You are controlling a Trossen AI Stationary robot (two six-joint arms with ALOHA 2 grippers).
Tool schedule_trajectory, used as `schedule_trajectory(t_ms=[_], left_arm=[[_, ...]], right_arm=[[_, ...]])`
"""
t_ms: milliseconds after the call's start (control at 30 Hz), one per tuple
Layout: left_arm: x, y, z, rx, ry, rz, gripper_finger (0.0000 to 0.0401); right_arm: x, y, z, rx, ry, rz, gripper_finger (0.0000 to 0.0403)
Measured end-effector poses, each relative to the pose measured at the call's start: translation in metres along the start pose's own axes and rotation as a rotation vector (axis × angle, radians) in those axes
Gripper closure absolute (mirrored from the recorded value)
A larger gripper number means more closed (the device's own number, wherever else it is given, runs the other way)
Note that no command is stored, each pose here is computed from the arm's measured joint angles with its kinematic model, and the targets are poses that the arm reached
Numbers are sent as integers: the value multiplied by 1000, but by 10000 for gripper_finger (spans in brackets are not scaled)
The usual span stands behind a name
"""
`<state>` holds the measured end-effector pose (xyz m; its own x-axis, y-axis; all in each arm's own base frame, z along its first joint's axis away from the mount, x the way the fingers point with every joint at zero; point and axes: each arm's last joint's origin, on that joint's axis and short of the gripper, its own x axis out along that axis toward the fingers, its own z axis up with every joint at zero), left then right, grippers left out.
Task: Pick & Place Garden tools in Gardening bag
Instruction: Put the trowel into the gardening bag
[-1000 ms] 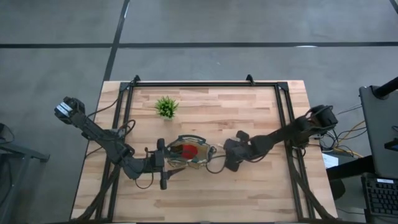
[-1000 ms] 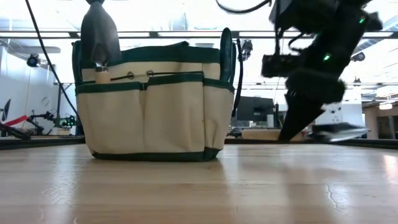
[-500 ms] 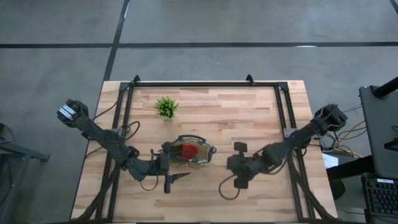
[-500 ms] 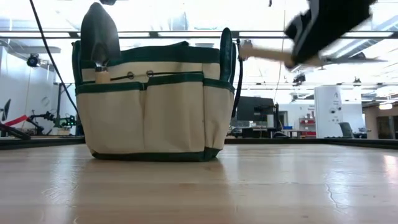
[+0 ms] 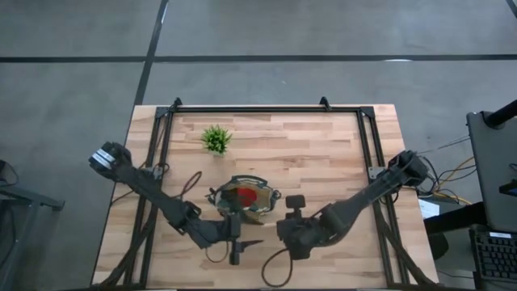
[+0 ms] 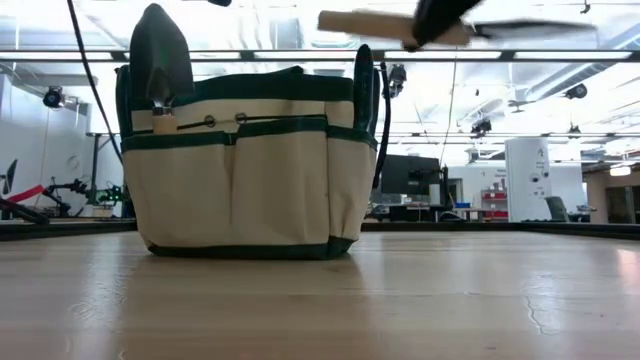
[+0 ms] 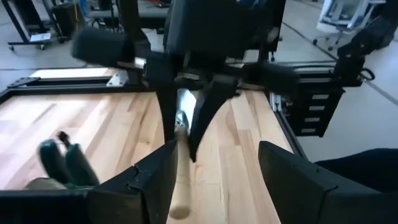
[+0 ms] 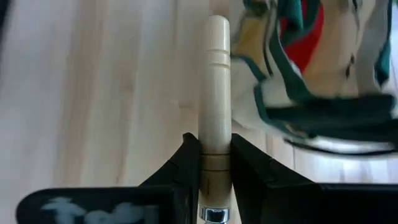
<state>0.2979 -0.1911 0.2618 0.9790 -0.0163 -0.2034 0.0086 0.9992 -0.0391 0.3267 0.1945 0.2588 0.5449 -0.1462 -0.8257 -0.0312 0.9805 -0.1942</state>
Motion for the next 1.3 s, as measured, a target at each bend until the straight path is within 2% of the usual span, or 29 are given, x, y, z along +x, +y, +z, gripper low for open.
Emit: schedule_trajectory(t_ms=[200,367,567,700,833,1100,1300], left_arm=[[14,-8,-7,13,33,6,174],[18,-7,-4,-56,29,17,174],[20,-5,-2,-147,34,8,174],[21,-3,-2,-167,38,2,179],[22,-1,-2,-170,37,5,205],[23,0,-6,-195,80,-21,290],[23,1,-5,-183,61,-6,316]], right_arm=[[-16,15,8,-76,-52,11,349],[-26,25,7,-143,-109,-51,349],[-29,28,6,-169,-137,-116,349],[-26,30,5,-183,-136,-122,349],[-25,31,5,-187,-134,-122,349],[-26,31,7,-198,-155,-143,349],[-25,31,7,-192,-160,-145,349]])
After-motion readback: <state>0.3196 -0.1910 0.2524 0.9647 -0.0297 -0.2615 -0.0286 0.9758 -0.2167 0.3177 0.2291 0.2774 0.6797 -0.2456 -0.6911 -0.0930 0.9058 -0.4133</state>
